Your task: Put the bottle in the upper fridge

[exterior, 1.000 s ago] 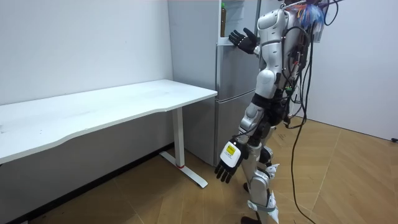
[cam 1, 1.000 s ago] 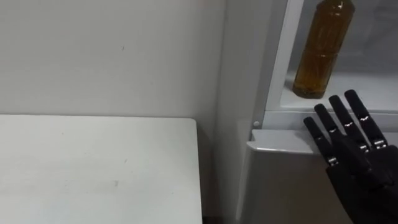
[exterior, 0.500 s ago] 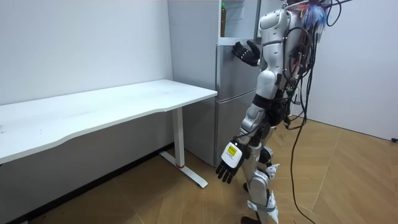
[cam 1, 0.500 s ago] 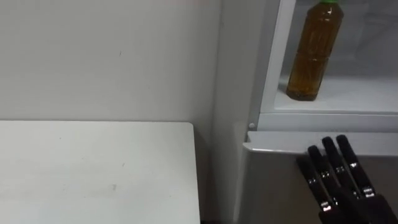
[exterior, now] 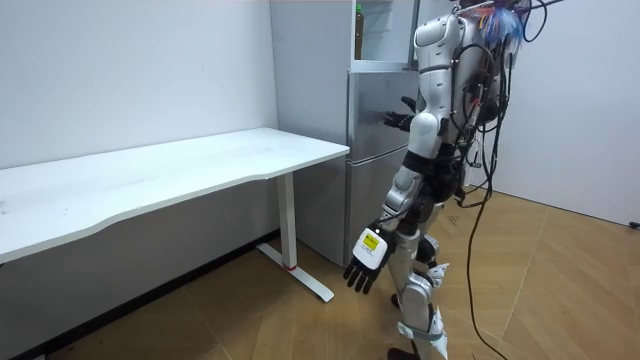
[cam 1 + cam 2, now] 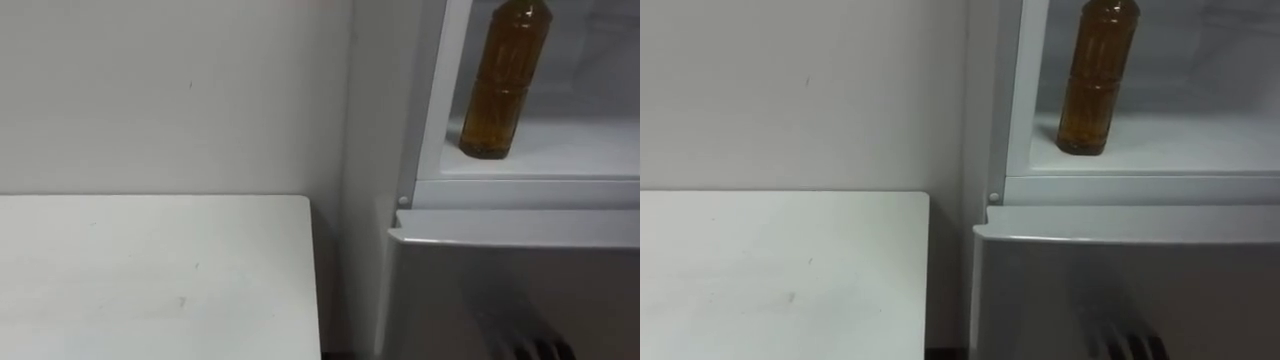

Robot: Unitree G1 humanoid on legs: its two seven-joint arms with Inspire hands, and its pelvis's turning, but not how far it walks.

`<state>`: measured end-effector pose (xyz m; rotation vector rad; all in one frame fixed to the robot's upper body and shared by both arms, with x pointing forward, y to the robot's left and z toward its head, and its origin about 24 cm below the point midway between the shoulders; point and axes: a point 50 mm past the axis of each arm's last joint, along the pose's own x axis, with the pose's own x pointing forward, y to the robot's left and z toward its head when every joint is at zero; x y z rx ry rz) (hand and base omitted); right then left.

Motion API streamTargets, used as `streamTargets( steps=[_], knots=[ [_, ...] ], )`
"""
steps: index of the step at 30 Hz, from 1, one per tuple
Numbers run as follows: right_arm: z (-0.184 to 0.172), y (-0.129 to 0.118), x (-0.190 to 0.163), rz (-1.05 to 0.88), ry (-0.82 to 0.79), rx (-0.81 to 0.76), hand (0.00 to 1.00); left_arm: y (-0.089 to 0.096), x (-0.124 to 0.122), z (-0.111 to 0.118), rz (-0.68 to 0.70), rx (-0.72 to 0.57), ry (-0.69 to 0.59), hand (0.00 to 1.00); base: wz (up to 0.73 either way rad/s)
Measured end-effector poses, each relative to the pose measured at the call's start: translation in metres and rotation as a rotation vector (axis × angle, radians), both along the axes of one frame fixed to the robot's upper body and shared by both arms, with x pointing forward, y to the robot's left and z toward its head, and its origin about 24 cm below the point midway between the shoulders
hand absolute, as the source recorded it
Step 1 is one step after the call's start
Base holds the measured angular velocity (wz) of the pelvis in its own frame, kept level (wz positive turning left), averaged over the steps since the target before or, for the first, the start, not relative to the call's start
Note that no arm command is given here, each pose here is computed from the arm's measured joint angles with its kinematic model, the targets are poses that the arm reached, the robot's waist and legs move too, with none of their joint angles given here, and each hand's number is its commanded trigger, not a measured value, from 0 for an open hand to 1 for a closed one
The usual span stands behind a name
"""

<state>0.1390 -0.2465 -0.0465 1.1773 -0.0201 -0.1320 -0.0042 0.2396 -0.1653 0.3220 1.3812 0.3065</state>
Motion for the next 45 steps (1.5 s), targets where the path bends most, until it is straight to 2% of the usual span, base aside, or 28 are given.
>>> streamTargets(
  steps=[6,8,11,18,23,27,34,40,45],
  knots=[
    [-0.038,-0.009,-0.031,-0.108,0.257,0.056,0.0,0.006,0.0,0.002,0.077,0.016,-0.037,0.0,0.0],
    [-0.052,-0.019,-0.046,-0.19,0.375,0.069,0.0,0.01,0.0,0.003,0.1,0.025,-0.049,0.0,0.0],
    [-0.057,-0.035,-0.06,-0.316,0.47,0.085,0.0,0.015,-0.001,0.005,0.14,0.041,-0.064,0.0,-0.03],
    [-0.057,-0.053,-0.056,-0.474,0.577,0.101,0.0,0.022,-0.006,0.007,0.179,0.064,-0.063,0.0,0.0],
    [-0.065,-0.064,-0.067,-0.602,0.754,0.14,0.0,0.024,-0.007,0.007,0.187,0.073,-0.057,0.0,0.01],
    [-0.066,-0.07,-0.07,-0.68,0.833,0.18,0.0,0.027,-0.006,0.009,0.191,0.085,-0.061,0.0,0.0],
    [-0.046,-0.095,-0.064,-0.829,0.867,0.202,0.0,0.039,0.003,0.016,0.21,0.113,-0.111,0.0,-0.04],
    [-0.01,-0.125,-0.052,-0.963,0.857,0.13,0.0,0.042,0.002,0.017,0.214,0.116,-0.115,0.0,-0.01],
    [0.016,-0.146,-0.049,-1.082,0.836,0.13,0.0,0.042,0.004,0.018,0.202,0.098,-0.134,0.0,0.0]
  ],
)
